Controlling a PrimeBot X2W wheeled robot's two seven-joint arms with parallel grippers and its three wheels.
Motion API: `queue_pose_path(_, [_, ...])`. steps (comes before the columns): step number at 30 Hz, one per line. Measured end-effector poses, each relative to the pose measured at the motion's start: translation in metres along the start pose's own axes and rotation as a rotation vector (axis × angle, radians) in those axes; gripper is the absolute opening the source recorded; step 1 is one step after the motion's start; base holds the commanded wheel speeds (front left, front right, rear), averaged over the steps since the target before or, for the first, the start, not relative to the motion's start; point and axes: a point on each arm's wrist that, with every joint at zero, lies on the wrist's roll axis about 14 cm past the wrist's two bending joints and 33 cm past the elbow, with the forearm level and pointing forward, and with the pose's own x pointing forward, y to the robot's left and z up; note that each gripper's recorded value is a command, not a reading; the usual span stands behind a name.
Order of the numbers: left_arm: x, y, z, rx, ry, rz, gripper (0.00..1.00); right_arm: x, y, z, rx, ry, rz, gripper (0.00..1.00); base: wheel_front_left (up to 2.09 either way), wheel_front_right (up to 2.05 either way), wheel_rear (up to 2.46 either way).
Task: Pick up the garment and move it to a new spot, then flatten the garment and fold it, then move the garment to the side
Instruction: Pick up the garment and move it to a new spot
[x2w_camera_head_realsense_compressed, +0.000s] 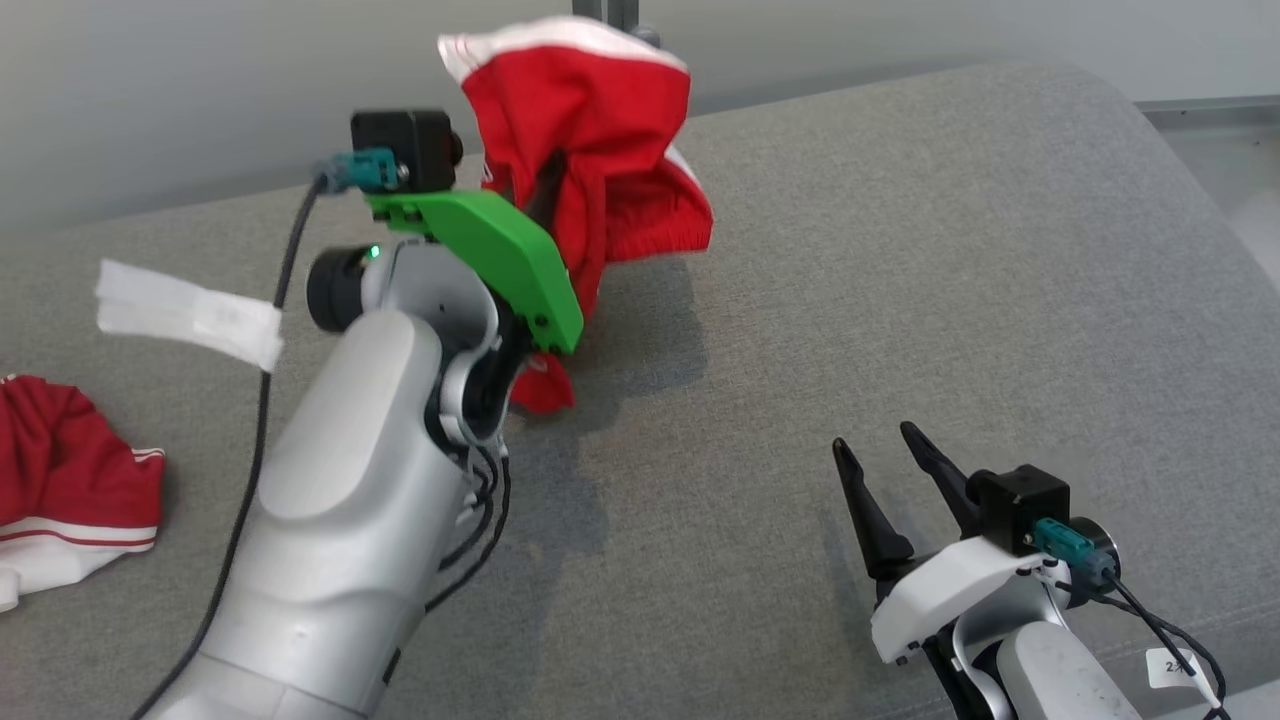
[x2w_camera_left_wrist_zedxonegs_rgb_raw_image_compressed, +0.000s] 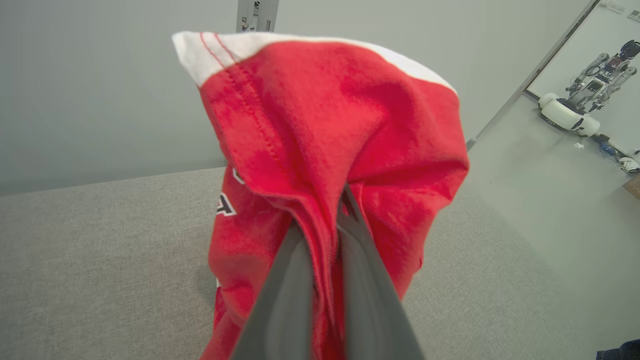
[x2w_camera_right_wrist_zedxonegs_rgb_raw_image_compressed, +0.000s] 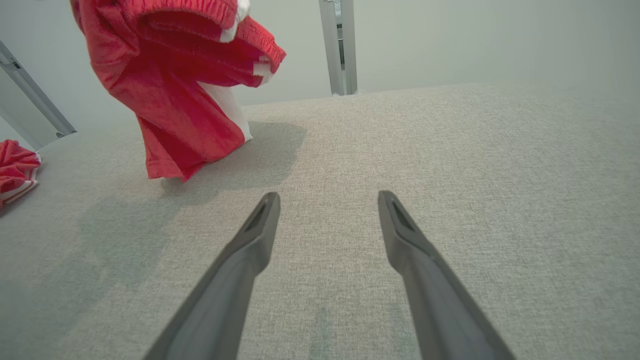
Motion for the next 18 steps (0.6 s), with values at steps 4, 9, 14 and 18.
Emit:
queue_pose_path(4, [-0.001, 0.014, -0.067, -0.085, 0.131, 0.05, 0.0, 0.0, -0.01, -0.009, 0.011, 0.021, -0.029, 1.0, 0.0, 0.0, 0.0])
queue_pose_path(9, [-0.016, 0.042, -0.122, -0.148, 0.229, 0.148, 0.0, 0.004, -0.009, -0.014, 0.025, 0.03, -0.027, 1.0, 0.0, 0.0, 0.0])
queue_pose_path(14, [-0.037, 0.071, -0.137, -0.156, 0.231, 0.239, 1.0, 0.007, -0.002, -0.014, 0.027, 0.031, -0.006, 1.0, 0.0, 0.0, 0.0])
queue_pose_path(18, [-0.051, 0.083, -0.135, -0.155, 0.196, 0.282, 1.0, 0.009, 0.003, -0.011, 0.026, 0.02, 0.012, 1.0, 0.0, 0.0, 0.0])
